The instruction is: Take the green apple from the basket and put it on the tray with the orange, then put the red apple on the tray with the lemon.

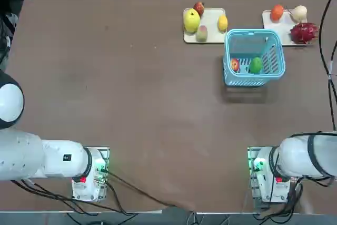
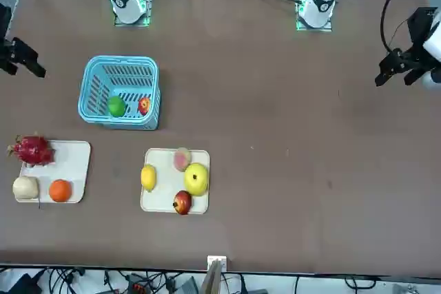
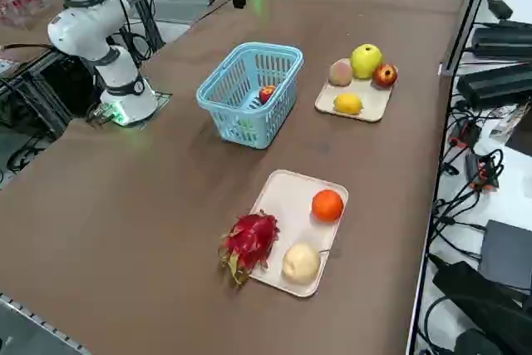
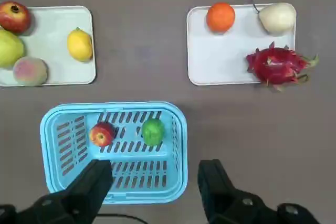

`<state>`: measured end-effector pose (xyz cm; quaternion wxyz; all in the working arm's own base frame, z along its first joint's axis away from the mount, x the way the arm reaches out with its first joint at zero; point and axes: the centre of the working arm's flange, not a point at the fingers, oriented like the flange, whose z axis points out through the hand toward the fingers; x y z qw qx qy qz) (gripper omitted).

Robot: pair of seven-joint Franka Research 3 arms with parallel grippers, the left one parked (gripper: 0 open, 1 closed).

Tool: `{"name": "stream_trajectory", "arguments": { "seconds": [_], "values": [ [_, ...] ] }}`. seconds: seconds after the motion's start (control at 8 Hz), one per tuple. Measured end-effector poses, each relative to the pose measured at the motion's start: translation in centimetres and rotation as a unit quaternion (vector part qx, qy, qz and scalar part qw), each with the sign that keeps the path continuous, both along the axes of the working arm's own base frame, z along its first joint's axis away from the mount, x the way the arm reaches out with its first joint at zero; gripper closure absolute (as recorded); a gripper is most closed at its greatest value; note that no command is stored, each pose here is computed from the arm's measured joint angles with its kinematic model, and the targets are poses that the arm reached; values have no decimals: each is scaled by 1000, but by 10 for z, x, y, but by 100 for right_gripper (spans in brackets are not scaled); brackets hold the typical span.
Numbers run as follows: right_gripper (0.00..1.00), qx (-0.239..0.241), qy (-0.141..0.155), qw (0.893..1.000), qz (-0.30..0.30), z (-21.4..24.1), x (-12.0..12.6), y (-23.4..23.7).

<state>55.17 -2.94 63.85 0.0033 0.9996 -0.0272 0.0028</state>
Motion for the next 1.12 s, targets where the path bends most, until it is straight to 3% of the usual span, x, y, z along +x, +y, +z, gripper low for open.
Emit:
{"name": "stream_trajectory", "arguments": {
  "seconds": [0.62, 0.88, 1.12],
  "values": [
    [0, 1, 13, 1000, 4, -8, 0, 5],
    [0, 2, 47, 999, 13, -49, 0, 14],
    [0, 1, 58, 998, 29, -102, -10, 33]
  ]
}}
